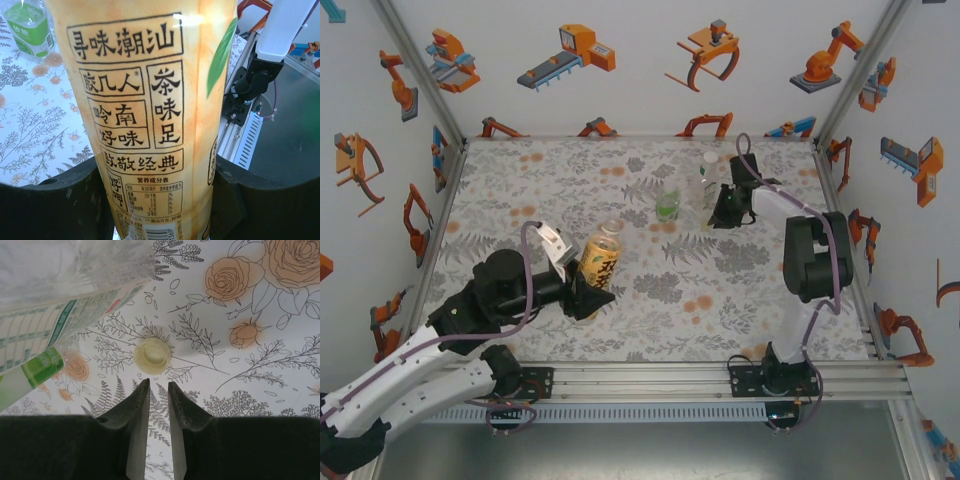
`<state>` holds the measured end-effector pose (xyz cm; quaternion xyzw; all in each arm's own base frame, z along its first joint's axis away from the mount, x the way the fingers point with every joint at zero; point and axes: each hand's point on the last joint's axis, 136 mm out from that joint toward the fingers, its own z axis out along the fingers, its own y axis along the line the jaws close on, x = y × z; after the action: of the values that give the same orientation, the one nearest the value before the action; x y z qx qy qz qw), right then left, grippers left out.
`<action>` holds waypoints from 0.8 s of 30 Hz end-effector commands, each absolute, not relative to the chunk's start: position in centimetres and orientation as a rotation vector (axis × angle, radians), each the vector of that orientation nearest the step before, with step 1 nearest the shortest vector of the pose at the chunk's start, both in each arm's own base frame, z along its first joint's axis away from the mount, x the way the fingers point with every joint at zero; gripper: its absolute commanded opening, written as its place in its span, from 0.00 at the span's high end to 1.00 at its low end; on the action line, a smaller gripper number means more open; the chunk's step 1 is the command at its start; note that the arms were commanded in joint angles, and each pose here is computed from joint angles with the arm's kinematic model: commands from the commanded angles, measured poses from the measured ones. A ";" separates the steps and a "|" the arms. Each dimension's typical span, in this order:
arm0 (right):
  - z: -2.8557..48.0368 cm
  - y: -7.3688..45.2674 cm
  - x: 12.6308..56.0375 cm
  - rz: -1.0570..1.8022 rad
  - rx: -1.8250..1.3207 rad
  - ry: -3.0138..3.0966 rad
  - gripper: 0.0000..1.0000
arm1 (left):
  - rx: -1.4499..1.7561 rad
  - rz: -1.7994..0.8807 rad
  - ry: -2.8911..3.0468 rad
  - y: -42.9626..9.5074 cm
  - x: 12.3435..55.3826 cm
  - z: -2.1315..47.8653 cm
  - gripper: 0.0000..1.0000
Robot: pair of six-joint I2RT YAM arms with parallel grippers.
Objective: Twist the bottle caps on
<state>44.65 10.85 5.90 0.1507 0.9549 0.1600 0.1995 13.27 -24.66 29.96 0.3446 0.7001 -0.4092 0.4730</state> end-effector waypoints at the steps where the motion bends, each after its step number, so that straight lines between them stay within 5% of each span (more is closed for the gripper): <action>1: 6.0 10.7 46.1 0.433 0.427 2.644 0.76 | 0.819 -0.992 1.701 -24.2 13.5 30.3 0.95; 24: 5.1 10.4 44.6 0.409 0.407 2.689 0.94 | 0.794 -0.974 1.709 -23.7 13.6 30.2 0.96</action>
<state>45.44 10.94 4.01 0.1503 0.9583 0.1540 0.1878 13.54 -23.93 30.11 0.3334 0.7027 -0.4004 0.4845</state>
